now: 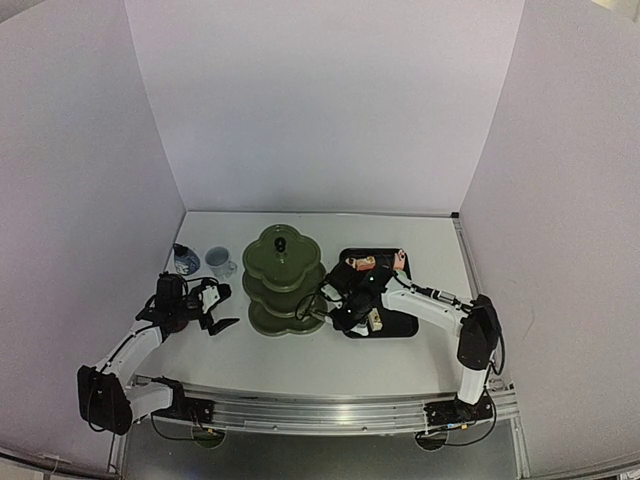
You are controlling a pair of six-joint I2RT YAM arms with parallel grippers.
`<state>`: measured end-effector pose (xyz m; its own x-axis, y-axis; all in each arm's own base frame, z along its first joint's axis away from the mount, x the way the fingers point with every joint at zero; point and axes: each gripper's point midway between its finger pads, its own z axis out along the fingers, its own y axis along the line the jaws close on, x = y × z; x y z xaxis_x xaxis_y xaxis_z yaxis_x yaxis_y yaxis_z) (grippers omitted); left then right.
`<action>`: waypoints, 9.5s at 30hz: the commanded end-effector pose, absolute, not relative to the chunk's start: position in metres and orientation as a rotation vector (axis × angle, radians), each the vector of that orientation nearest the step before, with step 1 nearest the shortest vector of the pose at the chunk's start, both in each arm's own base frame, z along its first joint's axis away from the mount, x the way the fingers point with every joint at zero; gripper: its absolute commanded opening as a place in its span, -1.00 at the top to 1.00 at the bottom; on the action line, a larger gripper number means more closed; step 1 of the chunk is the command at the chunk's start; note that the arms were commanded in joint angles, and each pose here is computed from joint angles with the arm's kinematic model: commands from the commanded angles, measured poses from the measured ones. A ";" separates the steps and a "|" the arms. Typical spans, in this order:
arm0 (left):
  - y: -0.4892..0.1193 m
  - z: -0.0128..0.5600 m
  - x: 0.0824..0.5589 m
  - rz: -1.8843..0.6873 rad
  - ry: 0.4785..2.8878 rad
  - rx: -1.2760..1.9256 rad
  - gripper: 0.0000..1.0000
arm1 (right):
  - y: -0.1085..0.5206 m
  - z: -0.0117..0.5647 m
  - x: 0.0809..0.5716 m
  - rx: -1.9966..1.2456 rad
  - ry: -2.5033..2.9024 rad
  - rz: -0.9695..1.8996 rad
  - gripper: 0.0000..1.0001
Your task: Serve the afternoon tea
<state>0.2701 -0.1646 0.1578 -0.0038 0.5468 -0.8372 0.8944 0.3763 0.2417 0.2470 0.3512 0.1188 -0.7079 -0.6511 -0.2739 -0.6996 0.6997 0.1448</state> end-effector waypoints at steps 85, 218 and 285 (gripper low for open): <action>-0.168 0.161 0.272 -0.461 1.650 1.294 -0.98 | 0.179 0.161 0.212 -0.446 2.947 -0.049 1.00; -0.076 0.166 0.300 -0.412 1.889 0.316 -0.99 | 0.345 0.193 0.156 -1.066 2.766 0.302 0.36; -0.077 0.165 0.299 -0.415 1.891 0.319 -0.99 | 0.229 0.127 0.204 -0.359 3.140 0.341 0.37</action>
